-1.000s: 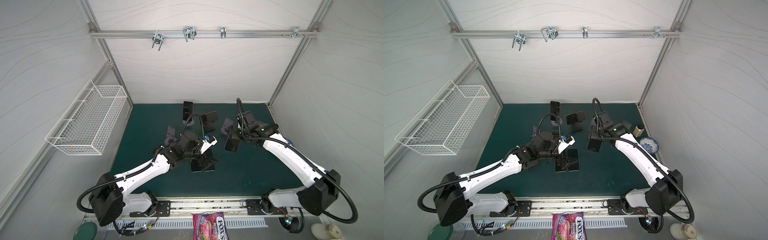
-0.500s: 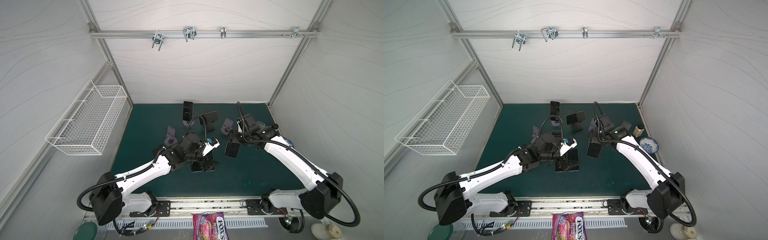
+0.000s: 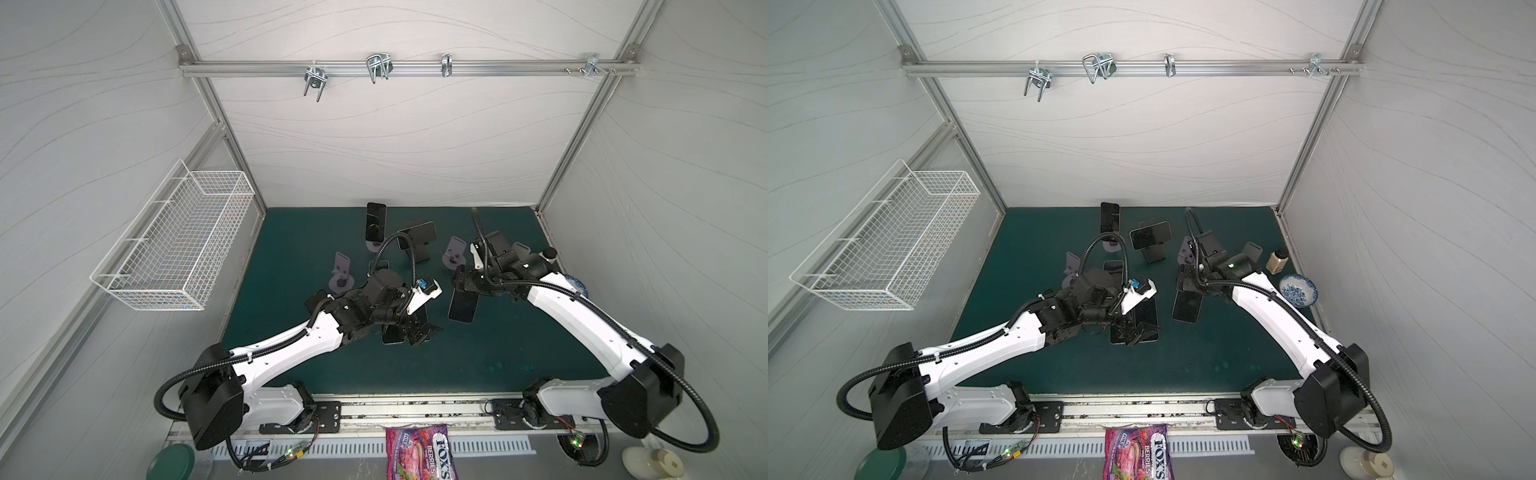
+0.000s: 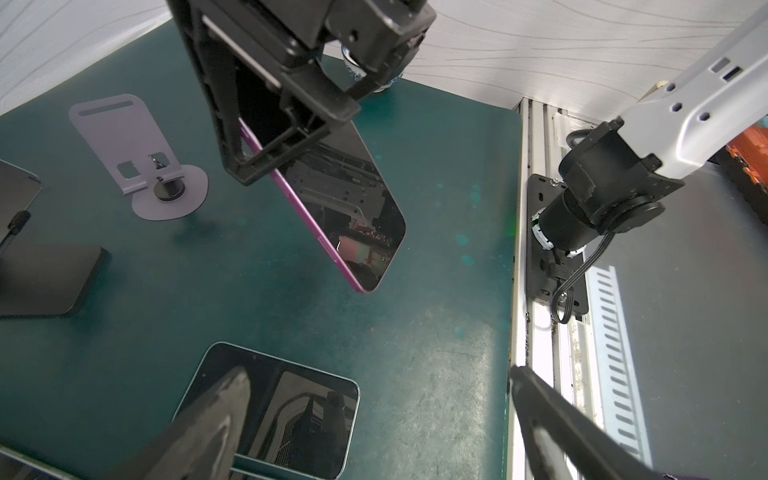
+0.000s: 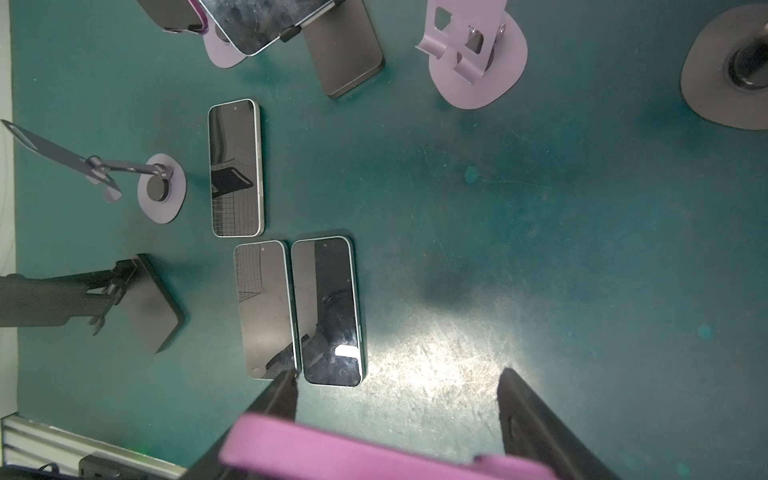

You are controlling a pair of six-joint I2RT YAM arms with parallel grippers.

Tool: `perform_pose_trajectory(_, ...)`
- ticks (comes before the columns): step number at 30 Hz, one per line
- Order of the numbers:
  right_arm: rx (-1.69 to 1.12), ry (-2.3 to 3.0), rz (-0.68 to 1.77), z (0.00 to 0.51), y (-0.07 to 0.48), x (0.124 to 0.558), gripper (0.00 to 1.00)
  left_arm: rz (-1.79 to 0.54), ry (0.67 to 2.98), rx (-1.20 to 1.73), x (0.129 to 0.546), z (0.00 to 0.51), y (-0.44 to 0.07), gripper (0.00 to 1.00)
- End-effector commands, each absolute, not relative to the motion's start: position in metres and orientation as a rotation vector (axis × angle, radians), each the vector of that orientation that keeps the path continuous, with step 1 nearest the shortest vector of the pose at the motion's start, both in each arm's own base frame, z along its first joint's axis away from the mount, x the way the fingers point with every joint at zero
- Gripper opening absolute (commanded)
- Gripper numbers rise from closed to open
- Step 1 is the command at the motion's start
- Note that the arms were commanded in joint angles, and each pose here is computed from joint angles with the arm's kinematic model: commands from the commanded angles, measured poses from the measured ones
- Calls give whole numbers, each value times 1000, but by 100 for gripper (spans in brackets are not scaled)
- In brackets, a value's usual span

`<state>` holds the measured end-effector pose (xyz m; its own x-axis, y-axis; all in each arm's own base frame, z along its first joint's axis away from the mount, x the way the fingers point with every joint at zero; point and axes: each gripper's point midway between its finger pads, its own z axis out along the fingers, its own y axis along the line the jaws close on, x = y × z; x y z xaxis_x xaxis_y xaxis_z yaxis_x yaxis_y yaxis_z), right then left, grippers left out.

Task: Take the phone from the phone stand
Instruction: 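Carry the pink-edged phone toward the flat phones while the left gripper holds still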

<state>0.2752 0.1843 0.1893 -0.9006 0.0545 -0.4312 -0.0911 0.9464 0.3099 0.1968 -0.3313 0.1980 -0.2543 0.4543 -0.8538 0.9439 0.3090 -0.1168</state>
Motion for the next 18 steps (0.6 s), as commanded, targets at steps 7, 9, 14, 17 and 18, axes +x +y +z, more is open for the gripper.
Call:
perform_pose_trajectory(7, -25, 2687, 471, 187, 186, 266, 63, -842, 1774, 1269, 194, 209, -338, 99)
perform_pose_trajectory(9, -29, 2698, 468, 183, 186, 266, 63, -835, 1772, 1274, 194, 209, -337, 99)
perform_pose_trajectory(14, -39, 2720, 486, 177, 189, 263, 63, -808, 1769, 1276, 195, 210, -335, 99)
perform_pose_trajectory(17, -53, 2737, 489, 171, 190, 260, 63, -803, 1771, 1278, 195, 209, -335, 99)
perform_pose_trajectory(18, -57, 2742, 488, 169, 189, 259, 63, -802, 1774, 1280, 195, 208, -335, 99)
